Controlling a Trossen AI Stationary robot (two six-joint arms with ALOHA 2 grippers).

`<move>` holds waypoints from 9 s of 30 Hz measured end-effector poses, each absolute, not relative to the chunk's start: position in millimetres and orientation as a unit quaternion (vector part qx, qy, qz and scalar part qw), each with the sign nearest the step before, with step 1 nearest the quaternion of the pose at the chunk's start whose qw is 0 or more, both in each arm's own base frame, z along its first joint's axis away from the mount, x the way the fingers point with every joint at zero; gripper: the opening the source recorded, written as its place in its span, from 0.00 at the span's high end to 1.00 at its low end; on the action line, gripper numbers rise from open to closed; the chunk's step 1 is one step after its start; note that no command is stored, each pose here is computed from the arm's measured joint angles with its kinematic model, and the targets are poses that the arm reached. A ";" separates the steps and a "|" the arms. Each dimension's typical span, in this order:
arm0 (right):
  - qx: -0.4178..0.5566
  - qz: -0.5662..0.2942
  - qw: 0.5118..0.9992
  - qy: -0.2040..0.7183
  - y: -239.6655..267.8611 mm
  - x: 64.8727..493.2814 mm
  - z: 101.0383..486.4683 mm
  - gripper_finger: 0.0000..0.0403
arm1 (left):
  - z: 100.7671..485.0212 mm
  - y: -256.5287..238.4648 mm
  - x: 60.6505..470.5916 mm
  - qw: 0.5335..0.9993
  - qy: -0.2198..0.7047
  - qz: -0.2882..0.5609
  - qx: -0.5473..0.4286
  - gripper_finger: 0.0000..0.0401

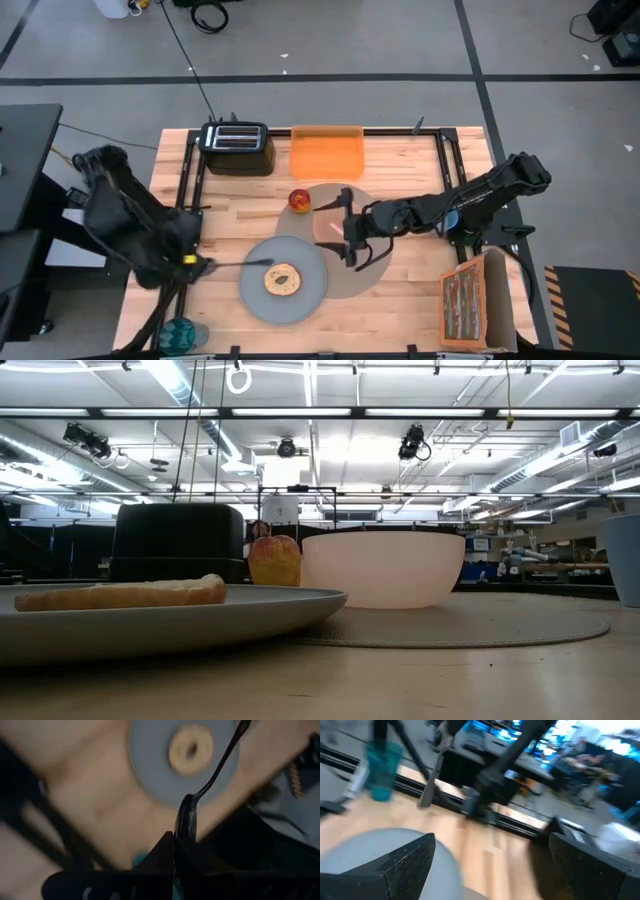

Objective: Arrange a breakfast setting
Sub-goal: Put the black spoon on the brown table mat to right of the orange bowl, then pour the cereal from the yellow cereal box into the light orange bowl

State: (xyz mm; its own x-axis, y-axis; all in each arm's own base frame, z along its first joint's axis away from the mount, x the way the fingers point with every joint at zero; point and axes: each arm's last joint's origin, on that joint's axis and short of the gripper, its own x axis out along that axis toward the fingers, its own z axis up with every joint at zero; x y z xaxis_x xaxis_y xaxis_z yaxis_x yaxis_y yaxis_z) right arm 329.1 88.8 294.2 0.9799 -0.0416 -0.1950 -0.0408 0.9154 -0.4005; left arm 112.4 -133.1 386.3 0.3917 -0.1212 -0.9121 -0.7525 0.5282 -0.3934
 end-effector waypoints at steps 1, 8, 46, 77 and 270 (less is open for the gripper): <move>-0.213 -0.005 0.972 0.104 91.1 329.8 292.0 0.01 | 377.4 -135.3 119.4 0.730 0.492 0.231 -0.414 0.97; -0.228 -0.019 0.965 0.130 103.7 354.0 250.9 0.11 | 305.9 -138.9 174.5 0.799 0.394 0.303 -0.339 0.97; -0.380 -0.130 0.884 0.239 95.5 371.7 194.4 0.67 | 259.3 -96.7 277.2 0.890 0.314 0.267 -0.196 0.97; -0.395 -0.160 0.866 0.263 107.8 363.4 190.7 0.94 | 260.8 -89.9 281.3 0.900 0.315 0.261 -0.154 0.95; 0.556 -0.080 0.551 0.617 48.7 75.4 409.4 0.54 | 234.3 -129.4 244.9 0.981 0.133 0.140 -0.018 0.61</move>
